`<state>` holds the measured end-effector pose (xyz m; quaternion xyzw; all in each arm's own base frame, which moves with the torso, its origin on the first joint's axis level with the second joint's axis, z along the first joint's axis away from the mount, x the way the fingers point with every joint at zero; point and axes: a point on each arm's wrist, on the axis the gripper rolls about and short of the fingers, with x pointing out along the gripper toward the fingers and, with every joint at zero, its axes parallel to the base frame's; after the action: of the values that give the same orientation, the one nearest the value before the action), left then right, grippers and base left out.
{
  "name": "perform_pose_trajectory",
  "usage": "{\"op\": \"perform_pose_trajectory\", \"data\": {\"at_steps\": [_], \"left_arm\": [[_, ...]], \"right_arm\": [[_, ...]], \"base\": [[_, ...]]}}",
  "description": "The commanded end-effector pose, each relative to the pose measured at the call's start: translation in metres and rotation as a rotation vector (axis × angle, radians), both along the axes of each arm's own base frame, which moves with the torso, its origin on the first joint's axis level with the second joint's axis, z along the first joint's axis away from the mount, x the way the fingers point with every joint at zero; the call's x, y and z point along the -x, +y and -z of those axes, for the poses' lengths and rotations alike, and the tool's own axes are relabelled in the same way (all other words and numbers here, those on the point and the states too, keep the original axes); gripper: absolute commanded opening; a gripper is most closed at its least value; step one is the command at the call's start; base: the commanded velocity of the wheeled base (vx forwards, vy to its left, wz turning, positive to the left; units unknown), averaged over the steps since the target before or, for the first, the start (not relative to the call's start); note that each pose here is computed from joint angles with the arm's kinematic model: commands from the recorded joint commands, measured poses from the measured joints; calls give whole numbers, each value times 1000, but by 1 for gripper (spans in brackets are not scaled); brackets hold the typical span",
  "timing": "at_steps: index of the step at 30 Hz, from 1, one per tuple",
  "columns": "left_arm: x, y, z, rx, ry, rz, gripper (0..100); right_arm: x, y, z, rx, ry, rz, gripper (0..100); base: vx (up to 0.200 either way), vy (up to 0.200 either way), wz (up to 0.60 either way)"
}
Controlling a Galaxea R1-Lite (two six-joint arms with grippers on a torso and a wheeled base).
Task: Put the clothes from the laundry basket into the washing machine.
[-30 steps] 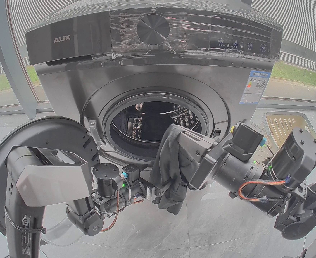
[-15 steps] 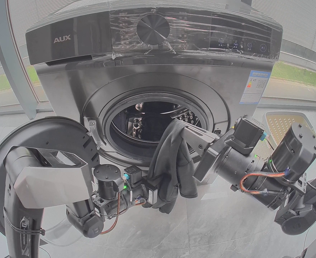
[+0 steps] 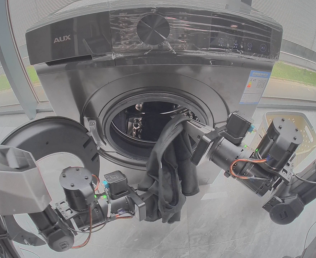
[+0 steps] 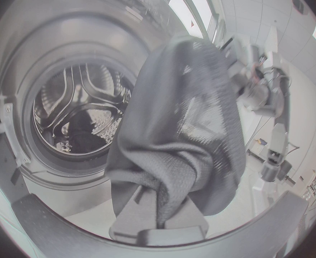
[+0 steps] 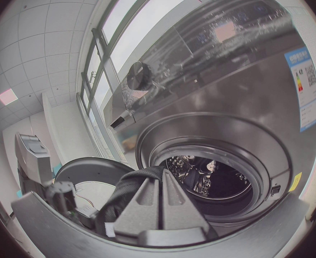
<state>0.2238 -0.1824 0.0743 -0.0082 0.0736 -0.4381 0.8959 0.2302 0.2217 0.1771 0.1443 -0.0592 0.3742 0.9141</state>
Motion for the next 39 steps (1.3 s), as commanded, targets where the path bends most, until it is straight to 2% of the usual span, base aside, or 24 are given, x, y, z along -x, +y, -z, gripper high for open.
{"op": "perform_pose_trajectory", "data": {"at_steps": [1,6,15,16,24,25,27,29,33,35,39], "left_arm": [[33,27,-42,98,-53,40,0],[37,42,-45,102,-51,11,0],[28,42,-48,118,-64,-17,0],[28,42,-49,120,-67,-18,0],[24,40,-53,132,-91,-33,0],[23,39,-54,135,-98,-52,0],[21,38,-55,139,-103,-74,0],[19,38,-56,143,-108,-100,0],[16,37,-55,140,-106,-143,0],[16,38,-52,127,-103,-160,0],[14,37,-52,131,-97,-185,0]], "right_arm": [[-15,5,27,31,78,14,0],[-15,5,47,81,126,14,0],[-11,7,66,112,150,1,0],[-10,7,68,116,154,0,100],[-1,-5,75,165,178,8,100],[8,-22,80,236,182,35,100],[13,-38,88,288,209,66,100],[18,-53,91,312,220,93,100],[16,-64,88,278,199,139,100],[13,-70,88,280,195,167,100],[10,-74,86,288,182,190,100]], "base": [[0,0,0],[0,0,0],[0,0,0],[0,0,0],[0,0,0],[0,0,0],[0,0,0],[0,0,0],[0,0,0],[0,0,0],[0,0,0]]}}
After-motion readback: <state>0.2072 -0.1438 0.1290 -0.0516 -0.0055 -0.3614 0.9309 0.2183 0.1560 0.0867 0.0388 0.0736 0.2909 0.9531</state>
